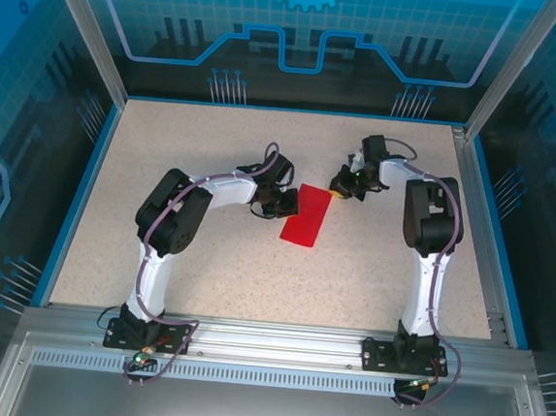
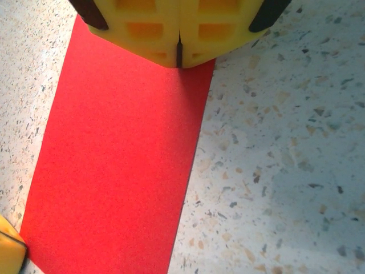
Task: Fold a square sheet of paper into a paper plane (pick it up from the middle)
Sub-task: Fold the square sheet of paper in half at the center of the table, then fold the triangle a second time at the center of the table.
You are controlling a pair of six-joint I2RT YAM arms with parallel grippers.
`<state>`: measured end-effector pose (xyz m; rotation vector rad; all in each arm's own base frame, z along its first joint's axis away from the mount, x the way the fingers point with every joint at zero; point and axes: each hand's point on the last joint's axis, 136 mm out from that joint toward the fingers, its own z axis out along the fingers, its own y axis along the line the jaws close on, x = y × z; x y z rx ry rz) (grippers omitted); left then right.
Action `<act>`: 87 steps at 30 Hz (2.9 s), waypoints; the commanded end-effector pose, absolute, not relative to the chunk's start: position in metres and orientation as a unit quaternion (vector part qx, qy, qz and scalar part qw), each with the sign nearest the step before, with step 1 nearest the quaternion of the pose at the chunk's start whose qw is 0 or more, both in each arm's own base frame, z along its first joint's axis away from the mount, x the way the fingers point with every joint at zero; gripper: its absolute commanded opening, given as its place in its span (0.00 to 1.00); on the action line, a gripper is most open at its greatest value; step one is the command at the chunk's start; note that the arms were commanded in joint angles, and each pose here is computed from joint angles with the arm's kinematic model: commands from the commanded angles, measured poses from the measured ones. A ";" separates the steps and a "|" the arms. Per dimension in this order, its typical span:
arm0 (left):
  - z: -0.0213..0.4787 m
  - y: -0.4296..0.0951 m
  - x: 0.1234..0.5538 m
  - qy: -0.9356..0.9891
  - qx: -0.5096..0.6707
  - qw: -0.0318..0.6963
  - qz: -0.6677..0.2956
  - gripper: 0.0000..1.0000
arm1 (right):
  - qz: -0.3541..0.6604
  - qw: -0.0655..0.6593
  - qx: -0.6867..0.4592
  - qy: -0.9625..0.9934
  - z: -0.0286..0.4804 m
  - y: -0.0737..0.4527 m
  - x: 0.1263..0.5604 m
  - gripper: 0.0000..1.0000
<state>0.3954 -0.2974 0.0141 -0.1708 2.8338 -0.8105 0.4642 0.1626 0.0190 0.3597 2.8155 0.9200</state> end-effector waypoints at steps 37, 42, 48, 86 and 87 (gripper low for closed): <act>-0.017 -0.276 0.360 0.970 -0.070 0.028 -0.231 0.00 | 0.336 -0.020 0.037 0.941 0.006 0.210 0.265 0.06; -0.017 -0.277 0.360 0.970 -0.072 0.026 -0.232 0.00 | 0.394 0.029 0.018 0.919 0.047 0.225 0.285 0.06; -0.018 -0.277 0.359 0.969 -0.073 0.025 -0.234 0.00 | 0.386 0.041 0.033 0.921 0.041 0.228 0.307 0.06; 0.047 -0.262 0.398 0.900 -0.169 0.054 -0.398 0.45 | 0.343 0.094 0.041 0.934 0.067 0.210 0.373 0.49; 0.047 -0.262 0.399 0.900 -0.169 0.054 -0.398 0.45 | 0.344 0.091 0.043 0.934 0.065 0.212 0.376 0.48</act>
